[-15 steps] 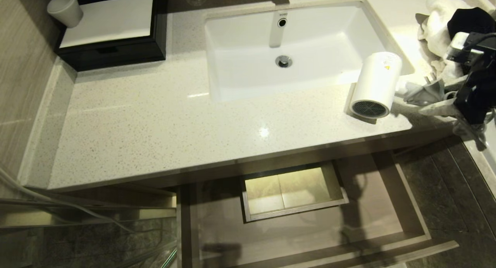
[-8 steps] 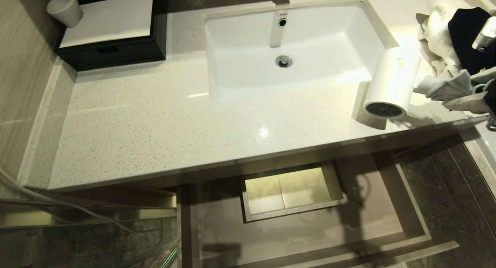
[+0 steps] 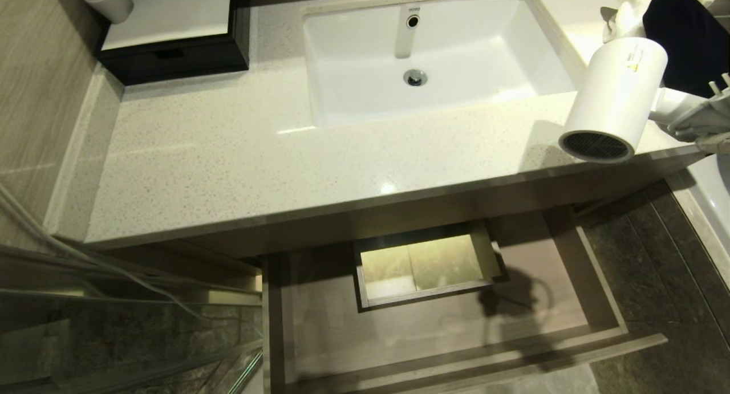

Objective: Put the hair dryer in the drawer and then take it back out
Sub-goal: Pick up the hairdryer, then put it into the drawer

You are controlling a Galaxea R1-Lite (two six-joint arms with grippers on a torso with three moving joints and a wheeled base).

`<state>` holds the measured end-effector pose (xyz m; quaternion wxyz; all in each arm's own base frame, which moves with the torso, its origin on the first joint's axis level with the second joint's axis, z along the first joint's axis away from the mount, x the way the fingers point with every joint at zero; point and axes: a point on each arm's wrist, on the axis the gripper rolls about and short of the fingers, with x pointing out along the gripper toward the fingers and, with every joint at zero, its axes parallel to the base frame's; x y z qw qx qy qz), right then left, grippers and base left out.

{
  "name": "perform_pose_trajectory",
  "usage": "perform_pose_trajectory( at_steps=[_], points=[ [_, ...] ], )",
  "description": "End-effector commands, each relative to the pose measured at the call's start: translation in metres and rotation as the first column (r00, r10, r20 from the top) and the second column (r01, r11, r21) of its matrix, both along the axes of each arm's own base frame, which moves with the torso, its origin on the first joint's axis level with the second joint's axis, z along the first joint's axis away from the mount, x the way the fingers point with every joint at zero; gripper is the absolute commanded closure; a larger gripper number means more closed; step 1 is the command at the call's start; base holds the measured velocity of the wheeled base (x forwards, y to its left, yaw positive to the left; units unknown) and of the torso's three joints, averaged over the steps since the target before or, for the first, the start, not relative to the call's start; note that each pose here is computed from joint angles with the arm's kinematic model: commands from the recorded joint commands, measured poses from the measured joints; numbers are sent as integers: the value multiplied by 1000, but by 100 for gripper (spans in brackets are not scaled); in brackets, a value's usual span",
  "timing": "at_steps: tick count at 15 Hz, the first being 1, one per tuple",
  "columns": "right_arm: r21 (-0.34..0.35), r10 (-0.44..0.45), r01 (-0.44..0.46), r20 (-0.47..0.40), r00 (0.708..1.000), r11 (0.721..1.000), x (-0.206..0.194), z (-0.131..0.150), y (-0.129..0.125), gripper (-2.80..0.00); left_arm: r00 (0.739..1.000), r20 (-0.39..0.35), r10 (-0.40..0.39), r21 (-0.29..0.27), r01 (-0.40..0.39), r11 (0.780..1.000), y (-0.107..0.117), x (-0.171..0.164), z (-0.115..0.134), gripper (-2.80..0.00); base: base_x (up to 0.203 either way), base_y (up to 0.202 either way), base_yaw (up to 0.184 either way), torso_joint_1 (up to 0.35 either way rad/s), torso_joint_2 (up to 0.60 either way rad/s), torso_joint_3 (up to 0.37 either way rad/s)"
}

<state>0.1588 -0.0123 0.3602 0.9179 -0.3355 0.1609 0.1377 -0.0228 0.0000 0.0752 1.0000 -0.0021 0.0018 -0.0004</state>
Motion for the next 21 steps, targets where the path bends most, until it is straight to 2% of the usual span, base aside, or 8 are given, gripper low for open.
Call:
perform_pose_trajectory(
  at_steps=[1, 2, 5, 8, 19, 21],
  points=[
    [60, -26, 24, 42, 999, 998, -24, 7, 3, 0, 1000, 0, 1, 0, -1, 1000, 0, 0, 0, 0, 0, 0, 0, -282, 91, -204],
    [106, -46, 41, 44, 998, 994, -32, 7, 4, 0, 1000, 0, 0, 0, 0, 1000, 0, 0, 0, 0, 0, 0, 0, -300, 90, -214],
    [149, -128, 119, 58, 990, 982, -56, 3, 5, 0, 1000, -1, -1, 0, 1, 1000, 0, 0, 0, 0, 0, 0, 0, -292, 64, -225],
    [197, -172, 159, 49, 984, 967, -73, -5, 6, 0, 1000, -1, -1, 0, 1, 1000, 0, 0, 0, 0, 0, 0, 0, -277, 16, -243],
    [201, -193, 183, 31, 981, 962, -87, -23, 7, 0, 1000, 0, -1, 0, 1, 1000, 0, 0, 0, 0, 0, 0, 0, -219, -68, -289],
    [187, -230, 220, 33, 973, 957, -87, -25, 6, 0, 1000, -1, 1, 0, -1, 1000, 0, 0, 0, 0, 0, 0, 0, -159, -172, -325]
  ],
)
